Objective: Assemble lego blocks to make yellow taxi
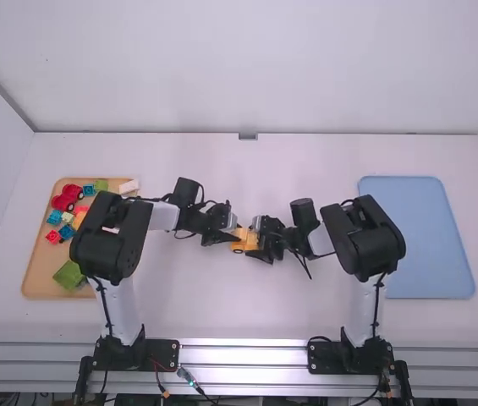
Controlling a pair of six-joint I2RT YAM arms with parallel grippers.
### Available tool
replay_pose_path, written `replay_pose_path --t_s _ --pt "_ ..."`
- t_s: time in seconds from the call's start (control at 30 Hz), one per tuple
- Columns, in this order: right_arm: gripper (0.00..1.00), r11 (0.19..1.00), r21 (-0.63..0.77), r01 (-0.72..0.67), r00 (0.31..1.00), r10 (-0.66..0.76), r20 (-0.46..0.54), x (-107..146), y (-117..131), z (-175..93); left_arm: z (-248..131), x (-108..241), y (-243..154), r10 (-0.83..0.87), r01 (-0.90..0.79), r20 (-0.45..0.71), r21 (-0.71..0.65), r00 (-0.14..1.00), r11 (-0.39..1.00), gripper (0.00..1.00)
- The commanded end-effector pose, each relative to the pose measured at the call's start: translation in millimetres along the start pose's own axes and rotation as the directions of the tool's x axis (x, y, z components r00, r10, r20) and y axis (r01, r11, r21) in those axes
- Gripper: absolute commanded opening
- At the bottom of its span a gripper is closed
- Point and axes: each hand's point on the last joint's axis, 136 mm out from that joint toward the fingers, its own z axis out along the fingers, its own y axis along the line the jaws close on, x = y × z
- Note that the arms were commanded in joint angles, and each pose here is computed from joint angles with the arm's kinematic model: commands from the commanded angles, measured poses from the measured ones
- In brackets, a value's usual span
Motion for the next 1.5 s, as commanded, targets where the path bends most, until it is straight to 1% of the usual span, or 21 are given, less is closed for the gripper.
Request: replay_pose_path --t_s 0.0,0.03,0.1,0.13,0.27,0.47,0.5,0.63,0.73,0.77,0.9,1.23,1.4,1.47 --pt "0.67 1.000 -0.002 -0.015 1.000 0.015 -0.004 5 -1 0 -1 -3 -6 -0.052 0.052 0.007 -0.003 0.999 0.999 0.27" --pt "0.63 1.000 -0.002 -0.016 1.000 0.016 -0.006 6 0 0 -1 -3 -5 -0.056 0.056 0.009 -0.008 0.998 0.998 0.27" --pt "0.59 1.000 -0.004 -0.016 1.000 0.016 -0.005 5 0 0 -1 -2 -5 -0.058 0.058 0.007 -0.011 0.998 0.998 0.28" --pt "0.55 1.000 -0.004 -0.016 1.000 0.016 -0.005 5 0 1 -1 -2 -6 -0.062 0.062 0.006 -0.008 0.998 0.998 0.29" --pt "0.53 1.000 -0.004 -0.015 1.000 0.015 -0.006 5 0 1 0 -2 -9 -0.074 0.074 0.005 0.004 0.997 0.997 0.30" --pt "0.53 1.000 -0.002 -0.021 1.000 0.021 -0.007 5 0 1 0 0 -10 -0.098 0.098 -0.005 0.004 0.995 0.995 0.24" --pt "0.53 1.000 0.008 -0.027 1.000 0.027 -0.014 7 -3 0 0 -1 -10 -0.107 0.107 -0.005 0.003 0.994 0.994 0.21" --pt "0.54 0.998 0.037 -0.046 0.998 0.047 -0.042 12 -7 0 -1 0 -9 -0.107 0.107 -0.013 -0.002 0.994 0.994 0.19" --pt "0.56 0.998 0.037 -0.050 0.998 0.051 -0.040 12 -8 -1 -3 5 -5 -0.102 0.100 -0.059 -0.032 0.993 0.994 0.17" --pt "0.57 0.998 0.037 -0.049 0.998 0.051 -0.040 12 -8 -1 -5 4 -3 -0.104 0.101 -0.072 -0.044 0.992 0.994 0.18" --pt "0.57 0.998 0.037 -0.049 0.998 0.051 -0.041 12 -7 -1 -9 -4 -3 -0.109 0.106 -0.068 -0.047 0.992 0.993 0.18" --pt "0.58 0.998 0.037 -0.049 0.998 0.050 -0.039 12 -8 -1 -6 0 -10 -0.122 0.120 -0.072 -0.030 0.990 0.992 0.17" --pt "0.58 0.998 0.036 -0.048 0.998 0.049 -0.040 12 -7 0 0 -5 -17 -0.087 0.087 -0.032 -0.016 0.996 0.996 0.19" --pt "0.58 0.998 0.032 -0.046 0.998 0.047 -0.040 11 -6 1 1 -2 -20 -0.081 0.080 -0.038 -0.020 0.996 0.997 0.20"
